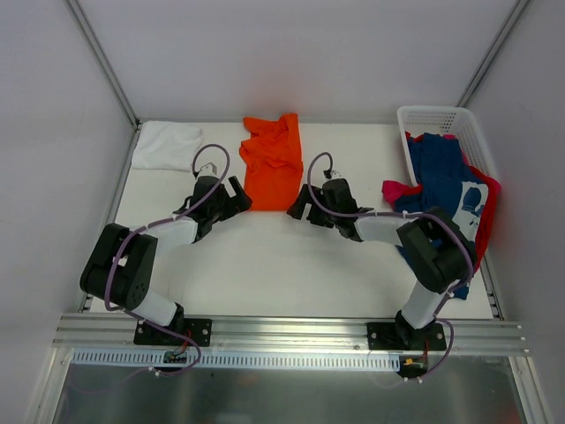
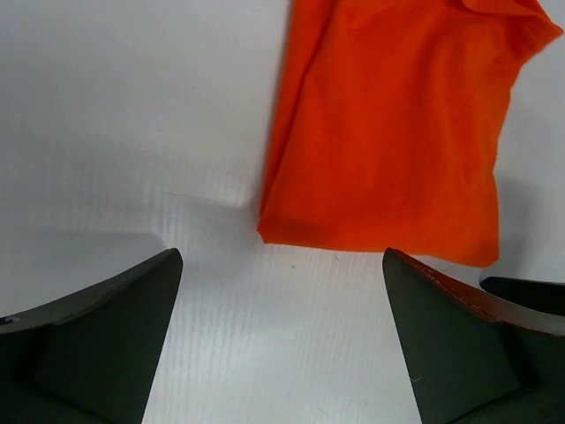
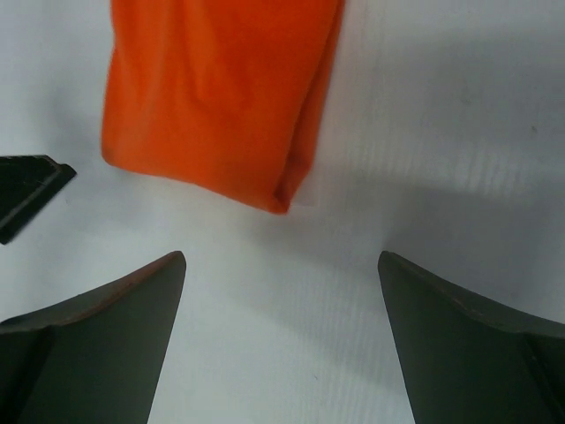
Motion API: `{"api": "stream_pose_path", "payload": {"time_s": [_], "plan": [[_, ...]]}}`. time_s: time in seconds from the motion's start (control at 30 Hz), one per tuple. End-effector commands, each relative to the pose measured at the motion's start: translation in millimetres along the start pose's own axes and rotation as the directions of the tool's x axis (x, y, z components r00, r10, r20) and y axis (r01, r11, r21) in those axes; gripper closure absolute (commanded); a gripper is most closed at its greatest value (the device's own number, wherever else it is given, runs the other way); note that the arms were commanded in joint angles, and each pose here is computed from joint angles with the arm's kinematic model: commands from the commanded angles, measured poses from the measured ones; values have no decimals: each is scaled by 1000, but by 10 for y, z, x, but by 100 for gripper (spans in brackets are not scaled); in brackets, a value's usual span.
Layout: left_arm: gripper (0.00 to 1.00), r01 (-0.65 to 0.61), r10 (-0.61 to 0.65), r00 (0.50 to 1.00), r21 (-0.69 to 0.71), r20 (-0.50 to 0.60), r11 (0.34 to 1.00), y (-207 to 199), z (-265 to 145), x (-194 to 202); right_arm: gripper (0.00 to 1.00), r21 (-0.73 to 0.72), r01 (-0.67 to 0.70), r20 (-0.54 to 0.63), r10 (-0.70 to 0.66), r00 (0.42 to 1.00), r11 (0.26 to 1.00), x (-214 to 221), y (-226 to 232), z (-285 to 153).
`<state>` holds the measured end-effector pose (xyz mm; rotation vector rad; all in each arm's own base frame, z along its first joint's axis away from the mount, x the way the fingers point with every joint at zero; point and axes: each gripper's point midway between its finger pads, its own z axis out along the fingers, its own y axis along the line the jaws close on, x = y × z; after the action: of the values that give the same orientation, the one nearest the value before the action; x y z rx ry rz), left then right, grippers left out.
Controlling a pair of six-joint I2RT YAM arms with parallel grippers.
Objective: Fold and stack the t-shirts
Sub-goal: Fold the tshirt
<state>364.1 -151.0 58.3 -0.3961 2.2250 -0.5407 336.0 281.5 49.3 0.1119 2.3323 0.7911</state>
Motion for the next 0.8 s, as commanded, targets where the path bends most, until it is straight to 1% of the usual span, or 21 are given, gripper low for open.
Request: {"api": "stream_pose_path", "payload": {"time_s": [0.0,0.23,0.33,0.37,0.4,0.43,0.47,0.5,0.53,0.6,0.63,0.67,0.7,0.77], "plan": [[1,54,-46,996,-109,76,993,164,65,-187,4,-134,-43,58,52,997,990,-357,340,145],[1,64,-57,996,-99,69,993,101,193,-226,5,-158,-103,20,108,994,982,-356,312,524],[2,71,-65,995,-86,70,994,74,236,-246,7,-164,-118,14,122,992,979,-380,326,609],[5,73,-67,996,-89,67,993,86,258,-237,7,-157,-123,7,126,992,980,-351,296,650],[10,82,-76,995,-92,65,992,99,271,-232,9,-161,-126,11,130,991,979,-374,298,661],[10,87,-81,994,-93,68,992,103,278,-247,10,-157,-131,9,134,991,979,-367,280,676],[13,92,-86,994,-100,60,991,126,299,-223,13,-155,-134,9,137,991,979,-364,266,690],[14,97,-91,994,-101,60,990,136,308,-225,21,-154,-135,11,138,990,979,-368,254,698],[15,105,-100,993,-101,59,989,148,318,-225,25,-149,-139,8,142,990,979,-351,237,706],[18,115,-109,992,-102,58,988,157,331,-222,39,-144,-141,8,143,990,980,-334,223,707],[19,123,-118,991,-98,56,988,154,335,-215,52,-135,-147,8,150,989,980,-321,189,708],[19,128,-123,991,-92,57,988,142,339,-220,60,-132,-149,8,152,988,980,-316,183,704],[21,132,-127,990,-94,57,987,149,343,-220,73,-130,-149,11,151,988,980,-313,182,694],[21,147,-143,988,-84,57,986,127,351,-219,82,-121,-152,10,154,988,981,-290,150,687]]}}
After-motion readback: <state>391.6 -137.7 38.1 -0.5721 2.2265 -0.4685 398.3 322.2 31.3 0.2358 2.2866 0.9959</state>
